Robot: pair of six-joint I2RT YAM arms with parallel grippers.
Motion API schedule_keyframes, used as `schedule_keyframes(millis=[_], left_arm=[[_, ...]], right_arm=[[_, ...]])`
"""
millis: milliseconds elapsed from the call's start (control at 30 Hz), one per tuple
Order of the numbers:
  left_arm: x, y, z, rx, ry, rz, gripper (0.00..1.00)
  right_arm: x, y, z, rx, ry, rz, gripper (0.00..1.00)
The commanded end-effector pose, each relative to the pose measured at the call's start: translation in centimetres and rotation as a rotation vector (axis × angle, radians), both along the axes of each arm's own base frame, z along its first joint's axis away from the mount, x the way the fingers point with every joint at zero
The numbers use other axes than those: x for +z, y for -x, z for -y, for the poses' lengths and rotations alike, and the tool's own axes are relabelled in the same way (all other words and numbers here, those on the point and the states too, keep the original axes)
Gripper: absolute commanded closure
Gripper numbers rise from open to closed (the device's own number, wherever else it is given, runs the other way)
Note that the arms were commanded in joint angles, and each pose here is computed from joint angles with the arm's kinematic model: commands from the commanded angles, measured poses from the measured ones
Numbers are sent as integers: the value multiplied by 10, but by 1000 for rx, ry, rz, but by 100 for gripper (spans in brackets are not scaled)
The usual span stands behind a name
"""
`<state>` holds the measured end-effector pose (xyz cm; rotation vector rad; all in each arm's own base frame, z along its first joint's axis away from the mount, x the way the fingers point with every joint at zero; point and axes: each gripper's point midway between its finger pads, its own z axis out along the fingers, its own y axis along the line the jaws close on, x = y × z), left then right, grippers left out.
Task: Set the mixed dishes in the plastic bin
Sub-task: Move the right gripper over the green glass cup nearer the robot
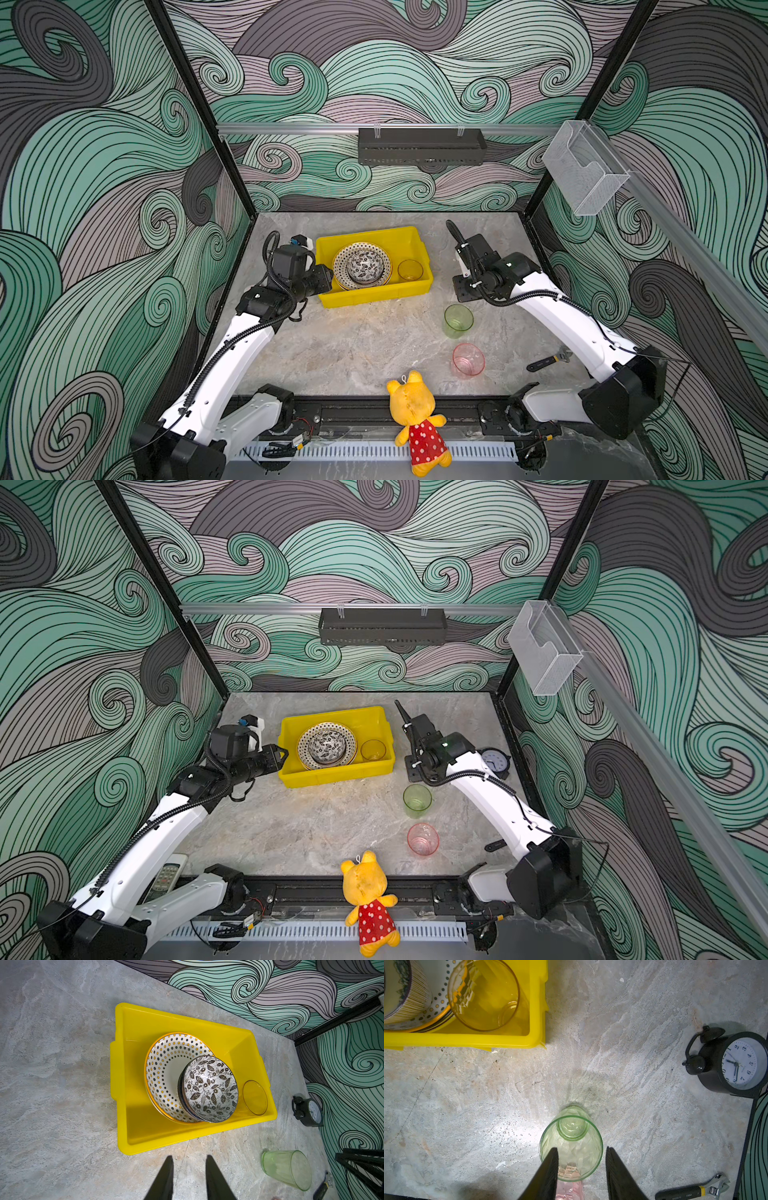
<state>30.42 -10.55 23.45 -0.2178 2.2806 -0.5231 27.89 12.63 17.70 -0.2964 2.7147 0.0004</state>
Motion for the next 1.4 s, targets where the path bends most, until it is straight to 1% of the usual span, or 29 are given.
schedule_keyframes(millis=[0, 100, 200, 433, 667, 900, 1367], left_arm=[[3, -3, 2, 8, 28, 7, 71], [1, -4, 2, 12, 33, 2, 71], [0, -6, 4, 8, 42, -7, 71], [0, -8, 8, 0, 53, -21, 71], [0, -9, 8, 2, 55, -23, 71], [0, -9, 8, 4, 54, -27, 71], [-5, -12, 9, 7, 49, -45, 71]], right_arm=[[-5, 11, 5, -10, -13, -29, 59], [-14, 16, 11, -42, -30, -56, 57], [-21, 20, 16, -68, -41, -79, 57], [-30, 27, 22, -85, -54, -98, 56], [-49, 32, 24, -106, -80, -152, 55], [-57, 32, 27, -121, -87, -165, 55], [-77, 32, 33, -147, -59, -211, 60]])
